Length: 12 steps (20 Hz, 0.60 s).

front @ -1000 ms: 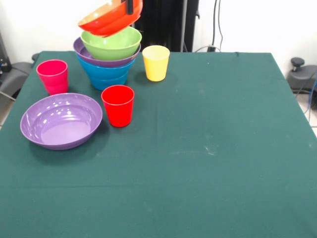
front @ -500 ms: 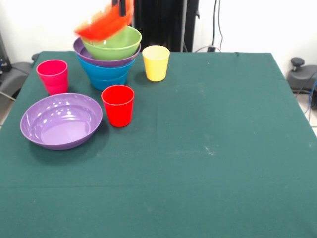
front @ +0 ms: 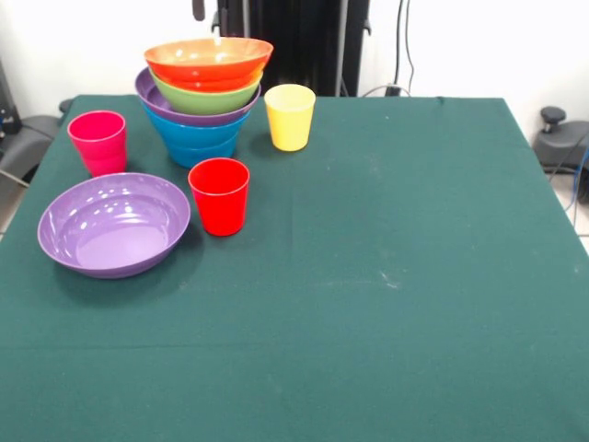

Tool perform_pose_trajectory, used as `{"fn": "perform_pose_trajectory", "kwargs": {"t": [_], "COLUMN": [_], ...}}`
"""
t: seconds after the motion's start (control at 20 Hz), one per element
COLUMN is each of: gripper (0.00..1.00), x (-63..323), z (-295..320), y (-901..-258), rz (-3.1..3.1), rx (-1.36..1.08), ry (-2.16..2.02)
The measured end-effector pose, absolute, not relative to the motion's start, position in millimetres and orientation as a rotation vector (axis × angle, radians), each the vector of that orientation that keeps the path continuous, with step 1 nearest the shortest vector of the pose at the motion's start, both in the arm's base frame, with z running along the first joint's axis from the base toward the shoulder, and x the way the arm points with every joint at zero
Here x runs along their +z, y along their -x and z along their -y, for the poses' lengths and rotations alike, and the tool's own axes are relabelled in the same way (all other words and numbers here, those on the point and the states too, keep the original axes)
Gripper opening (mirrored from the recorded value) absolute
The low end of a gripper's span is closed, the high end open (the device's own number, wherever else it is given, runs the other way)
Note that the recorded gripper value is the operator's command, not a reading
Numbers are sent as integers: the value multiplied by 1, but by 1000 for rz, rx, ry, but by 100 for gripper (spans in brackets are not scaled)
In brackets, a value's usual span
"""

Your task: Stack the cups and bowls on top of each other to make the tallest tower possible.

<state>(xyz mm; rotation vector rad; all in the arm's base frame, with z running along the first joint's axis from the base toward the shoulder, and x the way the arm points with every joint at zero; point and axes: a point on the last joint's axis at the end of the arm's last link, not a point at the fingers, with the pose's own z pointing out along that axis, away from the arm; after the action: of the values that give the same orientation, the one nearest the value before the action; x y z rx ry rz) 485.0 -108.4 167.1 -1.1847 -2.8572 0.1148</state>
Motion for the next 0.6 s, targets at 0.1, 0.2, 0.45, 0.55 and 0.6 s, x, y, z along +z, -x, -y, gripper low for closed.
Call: {"fn": "perform_pose_trajectory", "kwargs": {"t": [0.1, 0.2, 0.45, 0.55, 0.6], "gripper": [100, 100, 100, 100, 100], "x": [167, 167, 166, 164, 162], "z": [107, 106, 99, 95, 92], "y": [-486, -486, -490, -491, -492], "rz": [2861, 2866, 2875, 2877, 2878], "rx": [114, 112, 99, 94, 91], "ry": [1177, 1168, 1145, 1130, 1120]}}
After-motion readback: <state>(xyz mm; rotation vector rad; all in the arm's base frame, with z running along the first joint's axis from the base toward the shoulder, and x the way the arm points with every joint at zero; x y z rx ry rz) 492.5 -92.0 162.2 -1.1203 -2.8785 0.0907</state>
